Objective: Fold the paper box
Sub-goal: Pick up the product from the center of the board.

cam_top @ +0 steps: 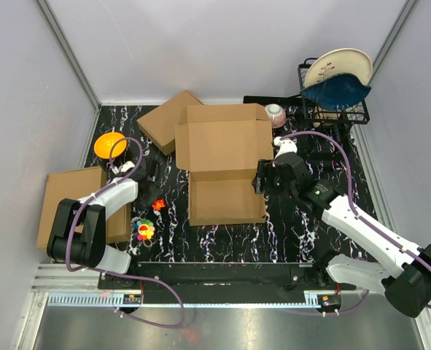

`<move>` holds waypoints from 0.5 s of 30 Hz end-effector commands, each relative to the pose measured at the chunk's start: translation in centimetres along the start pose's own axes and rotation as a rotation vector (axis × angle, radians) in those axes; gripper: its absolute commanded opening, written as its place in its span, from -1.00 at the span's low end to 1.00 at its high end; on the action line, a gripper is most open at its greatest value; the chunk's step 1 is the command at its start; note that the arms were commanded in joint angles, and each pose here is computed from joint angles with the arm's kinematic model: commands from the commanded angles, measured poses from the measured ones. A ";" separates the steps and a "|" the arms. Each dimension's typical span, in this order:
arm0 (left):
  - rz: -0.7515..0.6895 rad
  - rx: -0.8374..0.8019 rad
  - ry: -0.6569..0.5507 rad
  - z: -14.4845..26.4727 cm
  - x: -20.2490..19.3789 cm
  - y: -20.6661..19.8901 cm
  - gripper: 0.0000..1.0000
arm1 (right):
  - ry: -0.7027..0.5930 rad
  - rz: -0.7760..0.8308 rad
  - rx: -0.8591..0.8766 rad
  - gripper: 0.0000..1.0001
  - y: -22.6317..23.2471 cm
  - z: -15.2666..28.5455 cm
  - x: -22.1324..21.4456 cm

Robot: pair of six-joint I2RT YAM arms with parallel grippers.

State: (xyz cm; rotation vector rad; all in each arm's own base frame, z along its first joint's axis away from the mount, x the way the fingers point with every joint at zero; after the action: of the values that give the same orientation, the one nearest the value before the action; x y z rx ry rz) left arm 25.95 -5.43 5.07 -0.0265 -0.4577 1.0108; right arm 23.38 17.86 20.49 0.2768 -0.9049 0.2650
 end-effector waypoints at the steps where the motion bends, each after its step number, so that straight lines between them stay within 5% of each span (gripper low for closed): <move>1: -0.110 0.158 0.127 -0.2 -3.2 4.7 -0.07 | -0.058 -0.003 0.031 0.42 0.5 0.5 1.2; 6: -0.146 0.168 0.137 0.0 -3.6 5.3 -0.22 | -0.064 -0.006 0.027 0.42 0.3 0.8 1.2; 15: -0.141 0.138 0.135 0.5 -3.5 5.0 -0.85 | -0.074 -0.009 0.030 0.42 0.2 1.2 1.3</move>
State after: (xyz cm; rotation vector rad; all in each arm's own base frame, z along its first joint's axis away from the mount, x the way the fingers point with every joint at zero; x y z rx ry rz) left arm 24.46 -5.95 5.00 -0.0159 -0.4337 0.9234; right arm 23.14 17.66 21.38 0.2932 -0.9337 0.2595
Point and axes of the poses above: each gripper's point midway between its finger pads, its own z axis back along the fingers, its own y axis along the line the jaws close on, x = y × z, the point moved 4 cm from there along z, back along the fingers, and after that the axes turned 11 degrees about z, right-handed, at the moved point
